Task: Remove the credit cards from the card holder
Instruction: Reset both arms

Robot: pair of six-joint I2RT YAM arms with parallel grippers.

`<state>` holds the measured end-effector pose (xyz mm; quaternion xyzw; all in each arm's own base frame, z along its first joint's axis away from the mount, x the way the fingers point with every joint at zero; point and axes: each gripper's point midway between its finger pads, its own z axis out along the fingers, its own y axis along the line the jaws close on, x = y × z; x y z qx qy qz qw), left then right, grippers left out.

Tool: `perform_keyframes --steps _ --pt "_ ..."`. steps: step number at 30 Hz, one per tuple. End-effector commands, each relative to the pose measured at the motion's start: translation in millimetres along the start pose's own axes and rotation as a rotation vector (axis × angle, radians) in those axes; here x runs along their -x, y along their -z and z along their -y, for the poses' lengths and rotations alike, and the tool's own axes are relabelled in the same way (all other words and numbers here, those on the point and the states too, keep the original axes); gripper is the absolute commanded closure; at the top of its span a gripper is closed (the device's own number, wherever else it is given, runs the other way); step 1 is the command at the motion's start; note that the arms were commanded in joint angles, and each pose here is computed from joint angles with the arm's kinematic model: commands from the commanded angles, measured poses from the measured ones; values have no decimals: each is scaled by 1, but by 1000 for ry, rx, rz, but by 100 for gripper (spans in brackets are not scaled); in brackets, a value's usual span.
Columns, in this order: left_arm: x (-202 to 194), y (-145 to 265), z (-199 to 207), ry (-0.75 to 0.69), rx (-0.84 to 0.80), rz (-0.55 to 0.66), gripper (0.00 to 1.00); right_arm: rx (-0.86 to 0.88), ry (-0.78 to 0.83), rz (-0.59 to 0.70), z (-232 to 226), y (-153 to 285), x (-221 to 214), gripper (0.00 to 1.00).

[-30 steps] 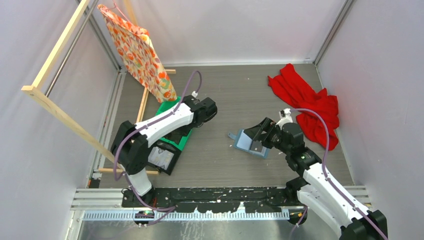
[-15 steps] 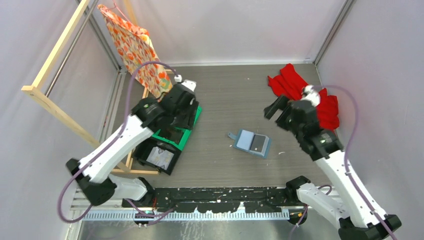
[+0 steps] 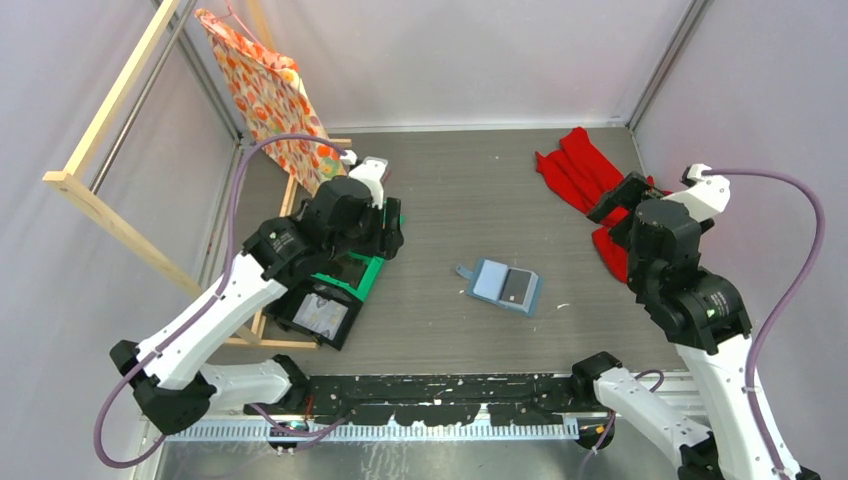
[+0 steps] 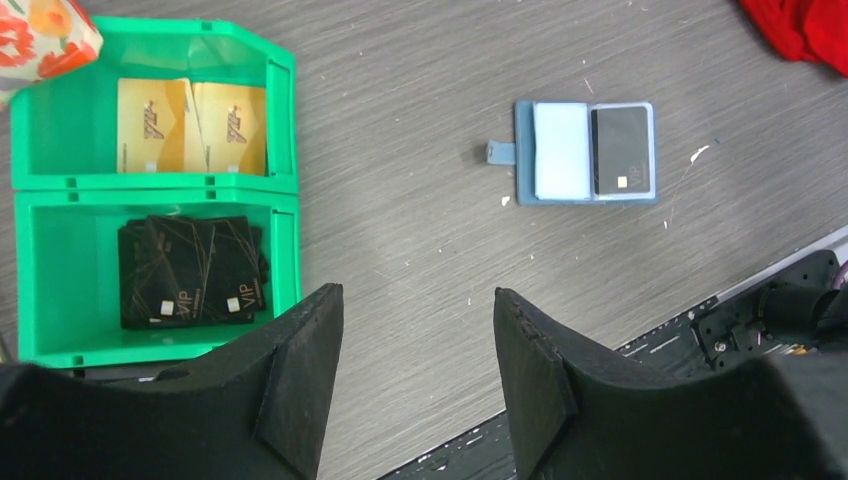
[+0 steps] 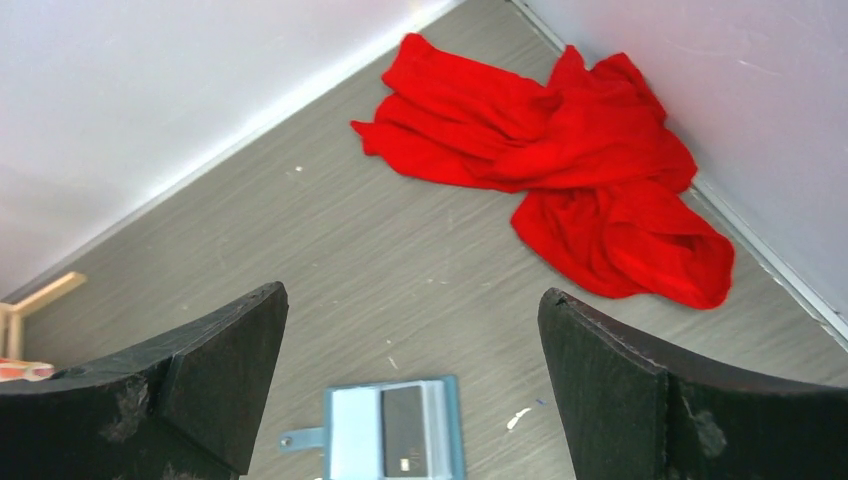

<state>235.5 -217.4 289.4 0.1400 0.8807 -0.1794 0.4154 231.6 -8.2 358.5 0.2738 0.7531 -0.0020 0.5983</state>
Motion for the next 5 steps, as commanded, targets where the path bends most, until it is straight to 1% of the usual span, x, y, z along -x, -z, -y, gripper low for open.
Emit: perform_keyframes --steps 1,5 --pt "33 14 14 31 -91 183 42 -50 9 44 18 3 0 0" --pt "36 18 13 18 -90 202 41 -25 20 31 15 3 -4 0"
